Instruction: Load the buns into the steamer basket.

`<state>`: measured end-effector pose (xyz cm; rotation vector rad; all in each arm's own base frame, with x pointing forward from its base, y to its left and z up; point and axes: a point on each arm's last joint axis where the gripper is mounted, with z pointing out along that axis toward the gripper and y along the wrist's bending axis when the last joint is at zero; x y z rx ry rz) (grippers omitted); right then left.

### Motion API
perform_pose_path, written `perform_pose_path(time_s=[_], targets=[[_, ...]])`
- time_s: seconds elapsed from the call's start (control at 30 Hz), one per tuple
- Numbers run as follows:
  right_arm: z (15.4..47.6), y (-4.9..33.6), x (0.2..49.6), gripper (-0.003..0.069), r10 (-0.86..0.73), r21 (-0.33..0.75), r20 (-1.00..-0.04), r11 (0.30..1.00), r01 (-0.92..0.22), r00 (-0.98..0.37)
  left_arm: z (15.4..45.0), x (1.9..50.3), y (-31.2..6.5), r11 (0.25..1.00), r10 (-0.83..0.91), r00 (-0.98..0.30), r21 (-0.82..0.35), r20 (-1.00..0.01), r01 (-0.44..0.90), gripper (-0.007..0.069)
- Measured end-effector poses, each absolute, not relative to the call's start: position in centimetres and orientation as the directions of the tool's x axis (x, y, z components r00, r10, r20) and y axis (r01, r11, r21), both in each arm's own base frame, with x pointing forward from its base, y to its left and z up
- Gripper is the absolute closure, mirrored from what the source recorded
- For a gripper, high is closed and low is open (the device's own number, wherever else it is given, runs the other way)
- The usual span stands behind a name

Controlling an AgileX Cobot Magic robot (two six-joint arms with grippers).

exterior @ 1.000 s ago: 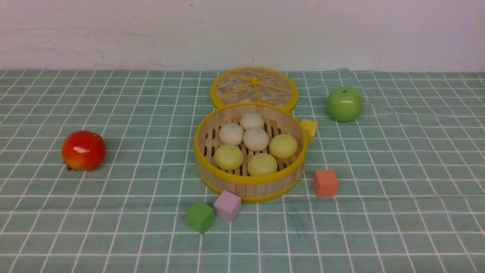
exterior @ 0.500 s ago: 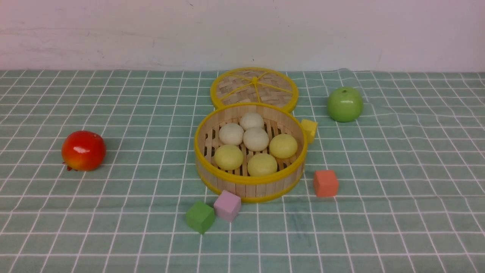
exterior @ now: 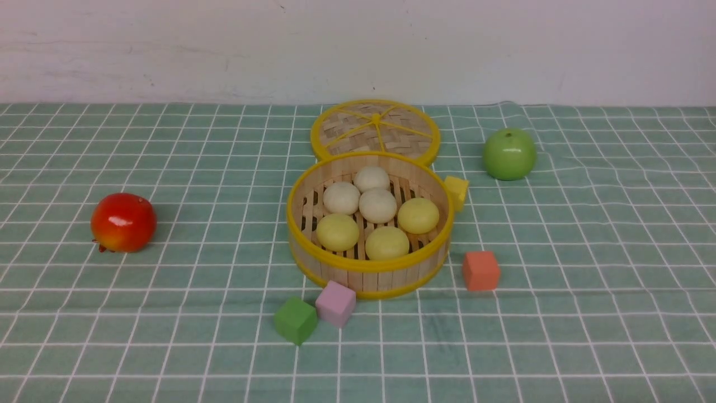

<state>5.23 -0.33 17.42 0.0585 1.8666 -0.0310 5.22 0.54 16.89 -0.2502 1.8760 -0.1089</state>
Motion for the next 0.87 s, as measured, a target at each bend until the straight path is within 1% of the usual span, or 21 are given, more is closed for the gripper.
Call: perform_pose_path(time_s=[0.37,0.6,0.87], targets=[[17.42,-0.34,5.23,0.0566,0.024,0.008,-0.956,0.998,0.056,-0.291,16.89,5.22,0.53,0.973,-0.226,-0.296,-0.2,-0.928,-0.117,0.0387],[17.41,-0.34,5.23,0.0558,0.024,0.008,-0.956,0.998,0.056,-0.292,16.89,5.24,0.25,0.978,-0.21,-0.308,-0.2,-0.928,-0.064,0.0387],[17.41,-0.34,5.23,0.0549,0.024,0.008,-0.956,0.998,0.056,-0.292,16.89,5.24,0.23,0.978,-0.209,-0.309,-0.2,-0.928,-0.061,0.0387]])
